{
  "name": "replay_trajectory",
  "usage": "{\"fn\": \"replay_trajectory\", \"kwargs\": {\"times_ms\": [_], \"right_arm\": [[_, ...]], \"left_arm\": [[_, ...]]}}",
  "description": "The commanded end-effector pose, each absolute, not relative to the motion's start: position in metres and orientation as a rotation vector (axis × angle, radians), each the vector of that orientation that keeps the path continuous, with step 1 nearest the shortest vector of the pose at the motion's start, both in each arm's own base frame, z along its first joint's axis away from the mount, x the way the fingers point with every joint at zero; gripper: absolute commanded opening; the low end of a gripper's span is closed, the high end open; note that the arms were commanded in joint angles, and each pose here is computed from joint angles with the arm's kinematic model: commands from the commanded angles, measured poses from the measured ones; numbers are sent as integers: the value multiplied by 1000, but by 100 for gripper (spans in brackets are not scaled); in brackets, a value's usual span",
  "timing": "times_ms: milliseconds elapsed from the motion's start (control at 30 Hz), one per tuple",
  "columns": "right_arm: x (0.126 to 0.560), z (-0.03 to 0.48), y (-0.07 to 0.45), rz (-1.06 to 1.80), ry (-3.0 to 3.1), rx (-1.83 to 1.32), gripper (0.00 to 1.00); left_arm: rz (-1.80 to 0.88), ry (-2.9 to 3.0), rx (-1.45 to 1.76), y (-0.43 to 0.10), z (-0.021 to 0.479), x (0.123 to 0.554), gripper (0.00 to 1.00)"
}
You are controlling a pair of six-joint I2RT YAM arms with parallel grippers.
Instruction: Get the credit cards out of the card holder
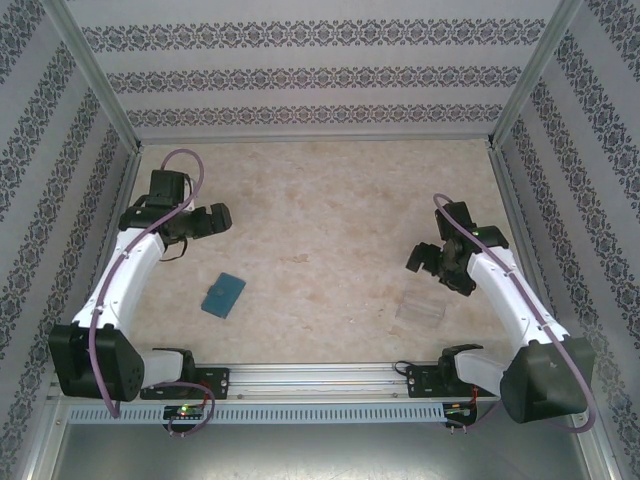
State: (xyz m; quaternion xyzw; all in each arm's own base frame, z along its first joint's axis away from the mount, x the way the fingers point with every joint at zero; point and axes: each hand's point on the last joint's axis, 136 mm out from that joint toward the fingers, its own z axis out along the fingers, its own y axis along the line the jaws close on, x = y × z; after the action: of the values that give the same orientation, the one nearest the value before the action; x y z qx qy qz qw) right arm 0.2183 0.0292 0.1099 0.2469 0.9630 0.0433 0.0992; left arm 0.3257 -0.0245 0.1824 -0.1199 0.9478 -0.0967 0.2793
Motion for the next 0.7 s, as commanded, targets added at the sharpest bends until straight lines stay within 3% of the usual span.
{"fn": "replay_trajectory", "kwargs": {"times_ms": [0,133,300,400,467,667], "right_arm": [[198,101,23,66,2870,842,96],[188,98,13,-9,2854,896,89],[178,92,13,9,2825,989,72],[173,89,18,68,2775,1149,66],[165,88,16,67,2696,1346,51],[148,82,16,120,2448,1781,34]], "left_arm": [[-191,2571,-268,-20,174,311,100],[-193,2591,-274,-21,162,310,100],[-164,2605,-252,-18,160,307,100],[-158,2596,-250,-17,161,307,100],[-159,2593,-246,-18,162,307,100],[-159,2595,-241,-18,161,305,100]]}}
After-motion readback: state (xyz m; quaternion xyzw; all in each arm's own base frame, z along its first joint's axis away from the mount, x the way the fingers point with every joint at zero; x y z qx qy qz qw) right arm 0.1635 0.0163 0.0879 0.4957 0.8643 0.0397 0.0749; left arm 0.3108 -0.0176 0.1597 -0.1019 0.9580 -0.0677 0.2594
